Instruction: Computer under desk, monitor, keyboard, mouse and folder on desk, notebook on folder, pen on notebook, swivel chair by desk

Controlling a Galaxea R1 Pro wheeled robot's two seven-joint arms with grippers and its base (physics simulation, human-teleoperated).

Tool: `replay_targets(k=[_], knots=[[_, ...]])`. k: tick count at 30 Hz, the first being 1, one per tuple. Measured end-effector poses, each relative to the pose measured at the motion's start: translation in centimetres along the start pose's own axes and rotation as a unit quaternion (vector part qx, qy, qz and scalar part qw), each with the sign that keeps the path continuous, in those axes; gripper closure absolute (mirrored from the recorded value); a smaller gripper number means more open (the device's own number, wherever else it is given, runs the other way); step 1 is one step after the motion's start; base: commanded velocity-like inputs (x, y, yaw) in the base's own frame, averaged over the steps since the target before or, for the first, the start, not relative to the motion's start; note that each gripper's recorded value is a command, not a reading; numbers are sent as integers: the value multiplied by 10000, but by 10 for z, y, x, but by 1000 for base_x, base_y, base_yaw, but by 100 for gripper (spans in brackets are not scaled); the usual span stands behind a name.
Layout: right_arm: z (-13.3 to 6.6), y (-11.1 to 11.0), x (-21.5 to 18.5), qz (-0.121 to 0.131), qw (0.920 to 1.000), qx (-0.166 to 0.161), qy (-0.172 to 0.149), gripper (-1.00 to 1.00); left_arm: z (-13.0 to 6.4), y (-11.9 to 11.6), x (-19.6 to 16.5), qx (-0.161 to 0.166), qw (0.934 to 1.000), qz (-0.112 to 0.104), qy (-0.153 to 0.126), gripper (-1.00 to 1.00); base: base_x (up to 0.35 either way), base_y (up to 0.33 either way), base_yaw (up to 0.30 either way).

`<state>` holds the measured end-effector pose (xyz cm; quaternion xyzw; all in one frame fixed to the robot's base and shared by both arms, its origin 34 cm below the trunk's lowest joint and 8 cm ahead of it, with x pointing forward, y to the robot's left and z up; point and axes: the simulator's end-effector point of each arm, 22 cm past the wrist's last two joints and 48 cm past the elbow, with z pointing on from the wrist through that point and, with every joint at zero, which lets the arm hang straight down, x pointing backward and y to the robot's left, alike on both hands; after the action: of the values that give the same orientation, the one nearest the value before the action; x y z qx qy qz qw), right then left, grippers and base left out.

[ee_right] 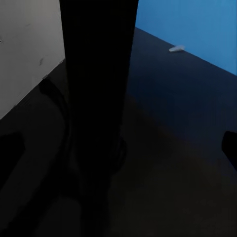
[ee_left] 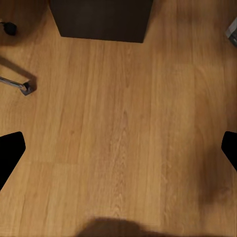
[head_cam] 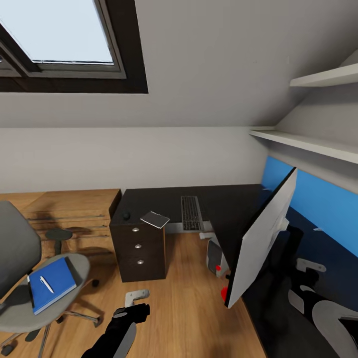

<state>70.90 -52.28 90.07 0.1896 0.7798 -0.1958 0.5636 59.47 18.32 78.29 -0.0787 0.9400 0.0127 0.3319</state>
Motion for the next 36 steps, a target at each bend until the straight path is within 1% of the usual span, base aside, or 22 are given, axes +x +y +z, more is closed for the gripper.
replay_targets(k=[6,11,17,19,21,24,36], knots=[[0,-1,0,-3,10000,14,6,-100,0,0,0,1,10000,1,6,-100,40,0,0],[0,-1,0,-2,10000,17,5,-100,0,0,0,-4,10000,-1,-1,-100,213,0,0],[0,-2,0,-8,10000,28,14,-100,0,0,0,-6,10000,1,6,-100,38,-1,0],[1,-3,0,-10,10000,37,15,-100,0,0,0,-6,10000,1,6,-100,118,-37,0],[2,-11,-2,-29,10000,88,2,-100,0,0,1,-6,10000,3,7,-100,199,-77,0],[3,-15,-2,-42,9999,114,-2,-100,0,0,2,-4,10000,9,22,-100,107,-42,0],[4,-20,-4,-51,9999,145,-15,-100,1,0,4,-6,10000,17,41,-100,30,-7,0]])
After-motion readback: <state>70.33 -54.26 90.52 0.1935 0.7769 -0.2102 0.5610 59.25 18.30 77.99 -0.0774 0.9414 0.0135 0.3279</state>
